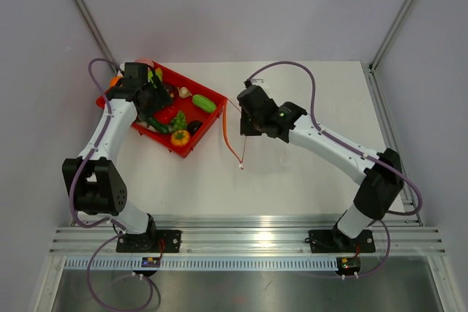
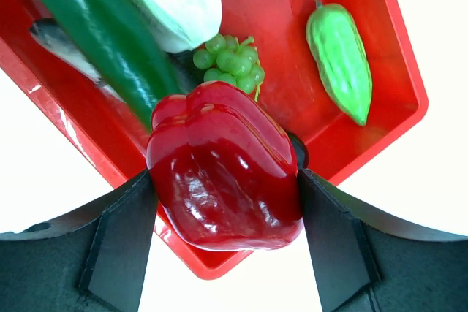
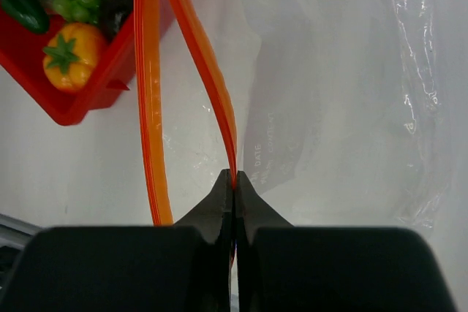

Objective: Place the food in the zip-top bag and seal the zipper
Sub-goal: Pick up the fake vegetable from the bin, then place the fake vegetable in the zipper food storage bag.

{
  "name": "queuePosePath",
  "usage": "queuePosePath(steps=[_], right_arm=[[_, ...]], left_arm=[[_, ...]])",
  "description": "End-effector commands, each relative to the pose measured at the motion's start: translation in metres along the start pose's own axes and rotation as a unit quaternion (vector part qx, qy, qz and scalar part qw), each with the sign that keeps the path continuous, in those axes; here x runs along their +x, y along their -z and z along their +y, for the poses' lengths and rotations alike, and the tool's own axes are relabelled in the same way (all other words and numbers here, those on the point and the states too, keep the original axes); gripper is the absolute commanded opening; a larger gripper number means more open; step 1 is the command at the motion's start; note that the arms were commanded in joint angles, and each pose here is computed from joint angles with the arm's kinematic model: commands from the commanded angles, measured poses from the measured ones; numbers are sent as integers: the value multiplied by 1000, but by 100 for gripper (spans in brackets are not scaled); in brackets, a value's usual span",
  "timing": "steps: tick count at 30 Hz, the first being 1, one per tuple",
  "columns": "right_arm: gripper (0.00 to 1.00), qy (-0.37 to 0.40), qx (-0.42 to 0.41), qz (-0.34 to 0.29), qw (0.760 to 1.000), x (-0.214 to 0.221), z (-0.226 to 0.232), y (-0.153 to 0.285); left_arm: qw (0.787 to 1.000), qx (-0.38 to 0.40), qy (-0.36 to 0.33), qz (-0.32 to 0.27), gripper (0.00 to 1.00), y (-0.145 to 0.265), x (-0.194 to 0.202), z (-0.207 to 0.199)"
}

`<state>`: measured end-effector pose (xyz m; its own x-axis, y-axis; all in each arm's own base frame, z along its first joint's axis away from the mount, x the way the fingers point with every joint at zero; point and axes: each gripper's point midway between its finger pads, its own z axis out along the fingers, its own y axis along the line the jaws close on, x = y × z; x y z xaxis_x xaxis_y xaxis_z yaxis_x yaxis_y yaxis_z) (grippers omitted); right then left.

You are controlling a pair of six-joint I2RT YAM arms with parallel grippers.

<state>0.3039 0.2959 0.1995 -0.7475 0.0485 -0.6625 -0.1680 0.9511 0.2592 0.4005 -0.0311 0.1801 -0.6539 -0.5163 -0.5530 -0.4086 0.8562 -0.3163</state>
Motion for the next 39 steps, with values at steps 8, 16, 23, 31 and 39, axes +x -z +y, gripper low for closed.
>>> queuePosePath(steps=[8, 16, 23, 31, 39], right_arm=[[0, -18, -96, 22, 995, -28, 98, -54], [0, -27, -112, 36, 993, -20, 114, -67], [0, -37, -118, 37, 992, -18, 118, -67], [0, -43, -120, 37, 991, -20, 121, -71], [0, -52, -134, 38, 989, -21, 127, -67]], left_arm=[[994, 85, -44, -53, 23, 69, -22, -25], [990, 121, -50, -58, 23, 96, -15, -32], [984, 164, -52, -37, 23, 105, -1, -42], [973, 224, -52, -25, 22, 123, 13, -59], [957, 285, -46, 4, 22, 136, 29, -80]])
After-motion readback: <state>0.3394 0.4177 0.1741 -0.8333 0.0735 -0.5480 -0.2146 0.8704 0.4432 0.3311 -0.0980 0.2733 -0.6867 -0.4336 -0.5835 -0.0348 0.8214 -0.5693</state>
